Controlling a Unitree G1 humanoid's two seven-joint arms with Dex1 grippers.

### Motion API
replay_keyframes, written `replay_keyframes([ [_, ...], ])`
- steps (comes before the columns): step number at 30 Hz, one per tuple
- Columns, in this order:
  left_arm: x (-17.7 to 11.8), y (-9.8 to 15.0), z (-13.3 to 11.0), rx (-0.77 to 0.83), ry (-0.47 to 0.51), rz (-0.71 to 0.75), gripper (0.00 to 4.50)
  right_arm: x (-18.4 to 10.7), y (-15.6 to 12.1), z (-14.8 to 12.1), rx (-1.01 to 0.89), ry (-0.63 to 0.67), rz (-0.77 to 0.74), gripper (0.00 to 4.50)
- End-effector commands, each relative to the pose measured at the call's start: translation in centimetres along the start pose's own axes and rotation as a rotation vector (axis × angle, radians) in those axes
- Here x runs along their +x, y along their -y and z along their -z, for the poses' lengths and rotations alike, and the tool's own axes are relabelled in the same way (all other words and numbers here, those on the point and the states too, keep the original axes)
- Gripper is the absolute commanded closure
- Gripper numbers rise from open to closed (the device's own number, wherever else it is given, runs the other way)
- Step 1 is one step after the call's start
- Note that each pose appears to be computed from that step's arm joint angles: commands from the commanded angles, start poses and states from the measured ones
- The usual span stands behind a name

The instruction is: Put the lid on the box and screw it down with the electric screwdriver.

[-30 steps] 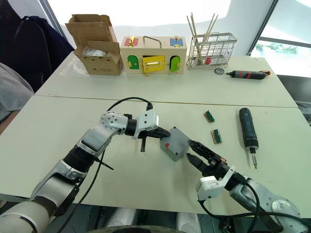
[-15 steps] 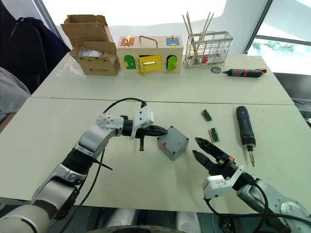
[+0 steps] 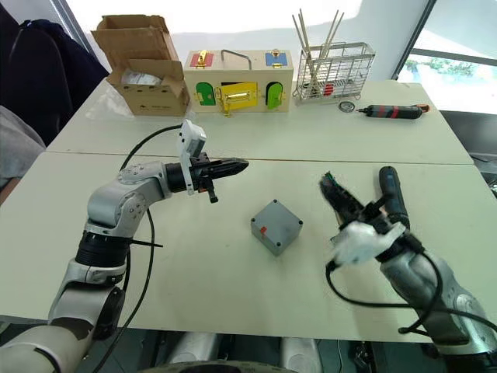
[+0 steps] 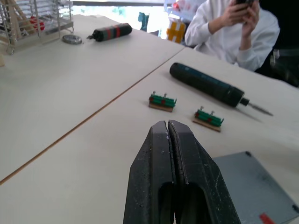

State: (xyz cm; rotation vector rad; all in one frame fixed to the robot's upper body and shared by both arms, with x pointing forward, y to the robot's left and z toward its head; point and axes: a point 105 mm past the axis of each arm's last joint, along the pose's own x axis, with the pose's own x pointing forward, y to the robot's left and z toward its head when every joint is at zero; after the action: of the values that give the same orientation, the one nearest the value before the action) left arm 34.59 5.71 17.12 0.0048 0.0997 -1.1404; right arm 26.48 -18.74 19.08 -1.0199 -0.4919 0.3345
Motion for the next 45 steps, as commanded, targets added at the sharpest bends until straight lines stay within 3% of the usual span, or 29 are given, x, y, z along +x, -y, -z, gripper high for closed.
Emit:
replay_keyframes([
  [1,1.0,0.2,1.0,0.069,-0.045,0.013,4.5,0.7,1.6,-0.7,0.449,-0.017,-0.067,4.46],
  [3,1.5,0.8,1.8,0.087,-0.069,0.055,4.5,0.6,1.3,-1.0,0.71,-0.057,-0.167,4.46],
  [8,2.3,2.3,3.6,0.121,-0.115,0.144,4.5,-2.2,0.1,-1.8,1.119,-0.199,-0.443,4.46],
  [12,1.3,1.4,4.4,0.122,-0.148,0.142,4.5,-5.7,-3.1,-3.9,1.267,-0.353,-0.712,4.46],
  [16,0.7,1.5,5.5,0.145,-0.207,0.173,4.5,-7.3,-6.0,-4.0,1.291,-0.457,-0.84,4.46],
  [20,0.6,2.0,6.6,0.168,-0.246,0.193,4.5,-6.4,-8.1,-2.3,1.213,-0.491,-0.833,4.46],
  [25,1.3,2.4,7.2,0.16,-0.239,0.164,4.5,-2.5,-9.0,0.9,1.089,-0.451,-0.666,4.46],
  [30,1.7,3.4,7.4,0.155,-0.237,0.174,4.5,-2.0,-10.1,-0.2,1.114,-0.4,-0.749,4.46],
  [35,1.2,4.8,7.5,0.135,-0.235,0.195,4.5,-0.5,-10.6,-1.0,1.143,-0.344,-0.738,4.46],
  [45,0.6,6.1,7.3,0.093,-0.234,0.178,4.5,2.1,-10.8,0.8,1.072,-0.342,-0.65,4.46],
])
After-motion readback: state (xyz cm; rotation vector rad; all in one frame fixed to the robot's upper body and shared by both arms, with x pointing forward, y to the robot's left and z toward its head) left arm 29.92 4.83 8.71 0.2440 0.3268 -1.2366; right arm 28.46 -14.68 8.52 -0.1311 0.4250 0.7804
